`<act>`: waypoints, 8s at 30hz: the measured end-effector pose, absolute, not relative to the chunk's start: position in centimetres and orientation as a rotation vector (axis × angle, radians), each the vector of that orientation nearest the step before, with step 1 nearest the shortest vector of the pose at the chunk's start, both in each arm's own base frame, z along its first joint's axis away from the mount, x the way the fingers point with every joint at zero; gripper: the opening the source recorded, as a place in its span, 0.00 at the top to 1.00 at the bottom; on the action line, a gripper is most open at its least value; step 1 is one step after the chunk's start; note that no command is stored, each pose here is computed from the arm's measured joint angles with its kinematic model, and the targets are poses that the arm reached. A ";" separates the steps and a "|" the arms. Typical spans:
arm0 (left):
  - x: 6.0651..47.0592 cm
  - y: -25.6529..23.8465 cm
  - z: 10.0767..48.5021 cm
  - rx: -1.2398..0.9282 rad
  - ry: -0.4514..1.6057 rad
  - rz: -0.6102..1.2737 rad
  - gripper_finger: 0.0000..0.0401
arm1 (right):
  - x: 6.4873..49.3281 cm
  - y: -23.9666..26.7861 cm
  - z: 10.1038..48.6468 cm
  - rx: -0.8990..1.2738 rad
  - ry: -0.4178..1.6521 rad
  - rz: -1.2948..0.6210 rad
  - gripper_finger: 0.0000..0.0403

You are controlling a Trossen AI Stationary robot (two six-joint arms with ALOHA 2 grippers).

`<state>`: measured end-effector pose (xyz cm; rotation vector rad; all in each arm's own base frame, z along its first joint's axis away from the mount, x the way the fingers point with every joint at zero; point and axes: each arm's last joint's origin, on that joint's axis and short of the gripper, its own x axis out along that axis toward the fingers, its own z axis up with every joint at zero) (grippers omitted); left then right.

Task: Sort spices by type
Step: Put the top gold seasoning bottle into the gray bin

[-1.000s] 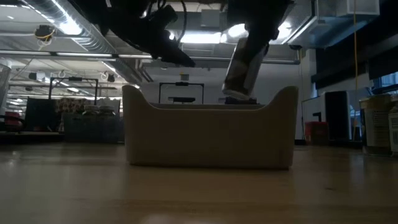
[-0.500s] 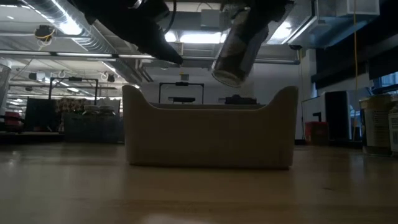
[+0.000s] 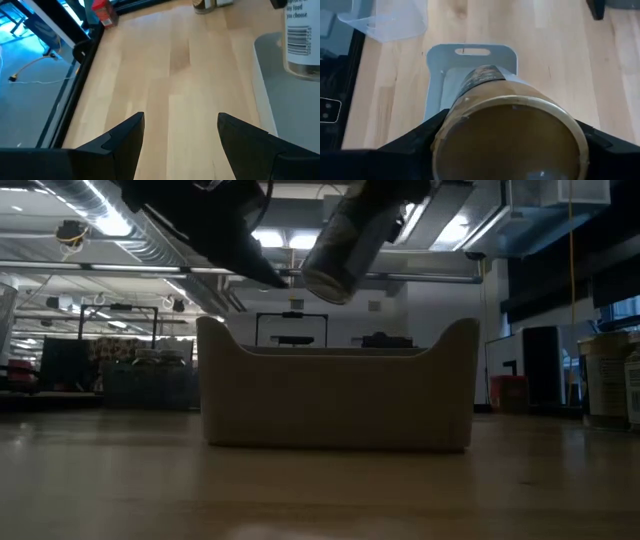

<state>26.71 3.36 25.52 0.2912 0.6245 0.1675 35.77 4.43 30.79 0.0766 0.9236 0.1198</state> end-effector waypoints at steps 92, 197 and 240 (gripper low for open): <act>19.8 0.8 24.1 0.192 0.514 0.135 0.40 | 31.5 5.8 31.6 0.158 1.202 -0.247 0.18; 20.3 0.9 25.0 0.318 0.417 0.119 0.40 | 15.1 1.3 23.2 0.770 1.347 -0.982 0.12; 20.2 0.9 25.0 0.318 0.418 0.119 0.40 | 19.4 1.8 19.7 0.682 1.410 -0.914 0.14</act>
